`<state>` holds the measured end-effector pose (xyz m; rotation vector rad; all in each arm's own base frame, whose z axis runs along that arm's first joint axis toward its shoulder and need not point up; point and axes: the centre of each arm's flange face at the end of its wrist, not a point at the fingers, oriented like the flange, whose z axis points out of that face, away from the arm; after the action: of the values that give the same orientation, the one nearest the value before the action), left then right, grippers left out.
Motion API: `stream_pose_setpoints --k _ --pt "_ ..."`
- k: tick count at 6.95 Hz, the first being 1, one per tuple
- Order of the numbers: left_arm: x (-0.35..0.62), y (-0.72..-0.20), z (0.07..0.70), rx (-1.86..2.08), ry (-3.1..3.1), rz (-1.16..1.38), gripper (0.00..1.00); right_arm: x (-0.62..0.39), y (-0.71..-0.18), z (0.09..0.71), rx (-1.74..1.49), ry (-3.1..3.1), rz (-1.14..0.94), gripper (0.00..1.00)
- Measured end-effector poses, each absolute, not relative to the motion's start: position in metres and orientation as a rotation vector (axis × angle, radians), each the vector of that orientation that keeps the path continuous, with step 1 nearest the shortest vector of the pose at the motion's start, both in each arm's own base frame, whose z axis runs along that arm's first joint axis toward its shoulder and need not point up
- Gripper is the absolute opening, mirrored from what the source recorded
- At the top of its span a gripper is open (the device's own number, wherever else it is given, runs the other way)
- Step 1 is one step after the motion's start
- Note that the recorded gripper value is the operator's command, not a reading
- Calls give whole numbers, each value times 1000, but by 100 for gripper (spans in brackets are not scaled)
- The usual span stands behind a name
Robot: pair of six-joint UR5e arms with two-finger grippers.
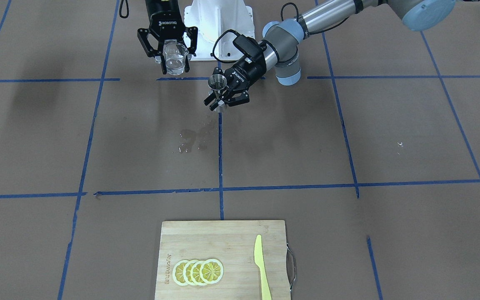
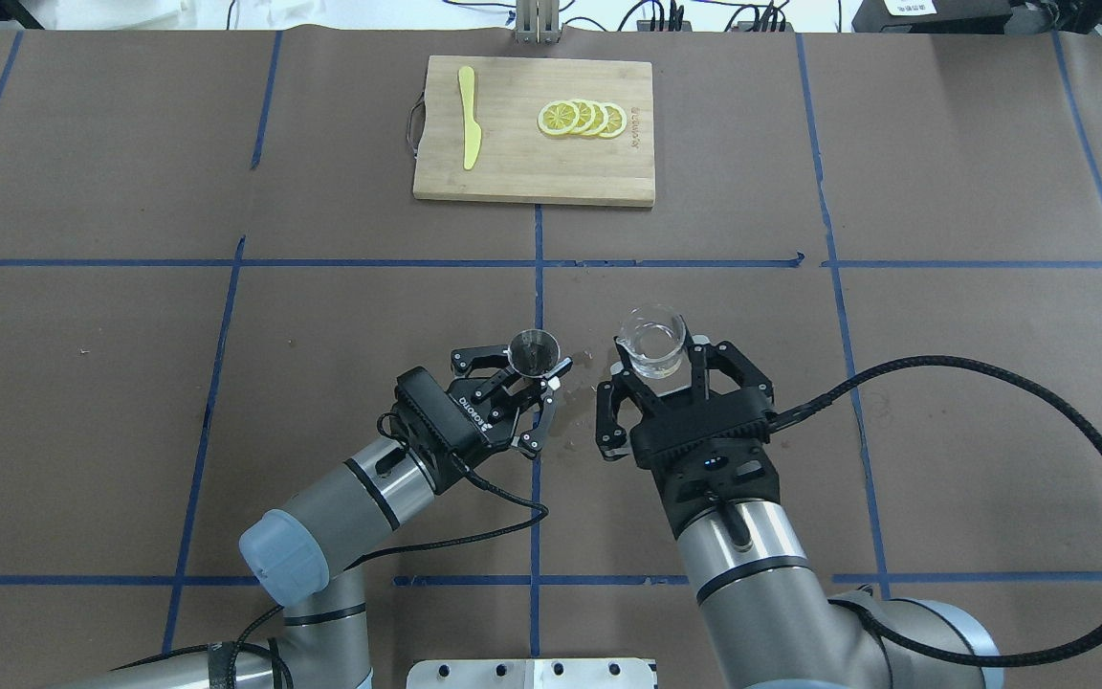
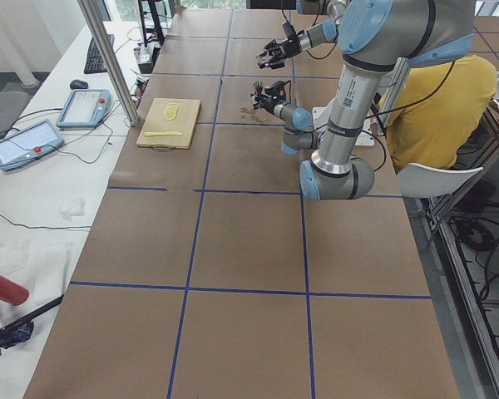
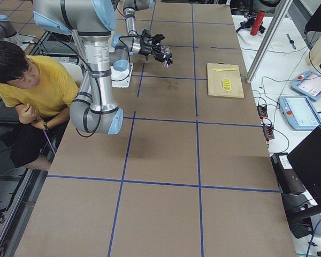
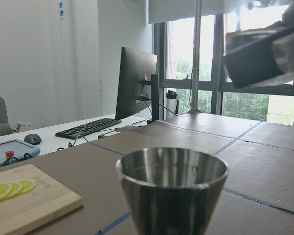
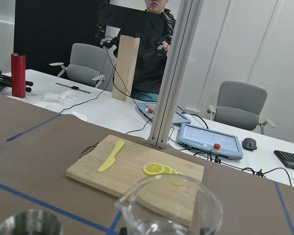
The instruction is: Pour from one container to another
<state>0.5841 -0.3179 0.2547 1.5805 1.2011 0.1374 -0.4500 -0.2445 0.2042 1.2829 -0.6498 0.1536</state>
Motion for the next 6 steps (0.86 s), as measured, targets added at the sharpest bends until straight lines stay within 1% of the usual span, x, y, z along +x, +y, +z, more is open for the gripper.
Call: stream_pose_setpoints --k 2,3,6 --pt "566 -327 259 1596 1134 33 0 -426 -268 242 1276 -638 192 0" --pt "554 -333 273 1599 1071 -23 0 -417 -278 253 1274 -618 196 0" --pt "505 -359 351 1586 867 -100 0 -404 -294 274 1263 -574 190 0"
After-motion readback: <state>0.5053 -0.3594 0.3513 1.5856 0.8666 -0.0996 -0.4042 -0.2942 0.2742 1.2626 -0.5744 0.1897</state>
